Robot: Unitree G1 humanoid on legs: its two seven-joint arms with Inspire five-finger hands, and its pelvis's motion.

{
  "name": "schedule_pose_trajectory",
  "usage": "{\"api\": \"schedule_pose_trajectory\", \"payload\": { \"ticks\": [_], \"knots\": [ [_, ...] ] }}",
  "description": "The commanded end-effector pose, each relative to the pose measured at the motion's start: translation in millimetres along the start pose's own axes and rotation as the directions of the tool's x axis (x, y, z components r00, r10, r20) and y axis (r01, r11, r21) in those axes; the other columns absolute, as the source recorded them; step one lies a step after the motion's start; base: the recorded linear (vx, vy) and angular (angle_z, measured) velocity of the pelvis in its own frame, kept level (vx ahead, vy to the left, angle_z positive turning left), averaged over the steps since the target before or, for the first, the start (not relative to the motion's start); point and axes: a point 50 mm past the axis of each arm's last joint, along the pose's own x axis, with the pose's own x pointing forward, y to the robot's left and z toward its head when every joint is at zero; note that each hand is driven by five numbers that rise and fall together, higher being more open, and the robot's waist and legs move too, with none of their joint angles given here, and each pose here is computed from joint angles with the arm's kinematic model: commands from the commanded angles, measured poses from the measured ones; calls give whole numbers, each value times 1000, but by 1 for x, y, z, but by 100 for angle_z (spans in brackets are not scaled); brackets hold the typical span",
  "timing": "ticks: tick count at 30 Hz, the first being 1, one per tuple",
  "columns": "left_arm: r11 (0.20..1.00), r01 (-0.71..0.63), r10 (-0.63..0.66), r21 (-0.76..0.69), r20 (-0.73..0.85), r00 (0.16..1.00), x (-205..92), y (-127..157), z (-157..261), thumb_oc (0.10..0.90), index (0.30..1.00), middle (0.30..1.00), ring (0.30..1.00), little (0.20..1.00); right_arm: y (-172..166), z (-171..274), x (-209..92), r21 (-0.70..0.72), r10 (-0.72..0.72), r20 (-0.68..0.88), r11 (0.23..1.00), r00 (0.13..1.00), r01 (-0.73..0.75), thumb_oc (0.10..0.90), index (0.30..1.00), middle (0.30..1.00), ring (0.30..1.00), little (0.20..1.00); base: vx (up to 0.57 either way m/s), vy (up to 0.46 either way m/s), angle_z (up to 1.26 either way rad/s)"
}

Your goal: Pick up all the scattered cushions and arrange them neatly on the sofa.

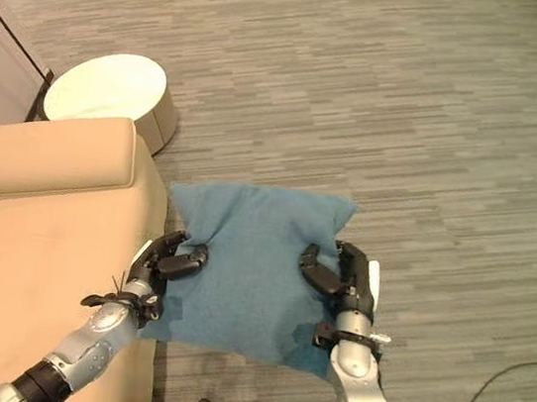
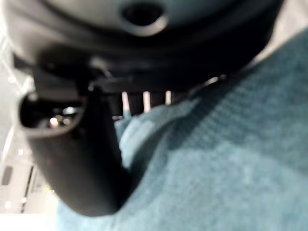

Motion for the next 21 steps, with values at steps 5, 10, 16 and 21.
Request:
{"api": "schedule_pose_trajectory", "payload": {
  "ticks": [5, 10, 16, 21],
  "knots": [
    [906, 423, -403, 0, 299, 865, 7, -100, 61, 400, 300, 300, 300, 300, 44, 63, -3, 97, 199, 320, 966, 926, -241, 400, 300, 300, 300, 300, 151, -216, 111],
    [909, 406, -365, -93, 291, 884, 6, -92, 59, 400, 300, 300, 300, 300, 56, 64, -6, 101, 266, 317, 945, 910, -311, 400, 300, 300, 300, 300, 134, -228, 68],
    [909, 374, -323, -185, 257, 911, 3, -83, 50, 400, 300, 300, 300, 300, 61, 67, -5, 85, 309, 322, 932, 895, -353, 400, 300, 300, 300, 300, 50, -221, 70],
    [923, 325, -279, -205, 226, 933, 3, -74, 43, 400, 300, 300, 300, 300, 65, 67, -5, 72, 310, 311, 935, 898, -348, 400, 300, 300, 300, 300, 167, -119, 113]
  ]
}}
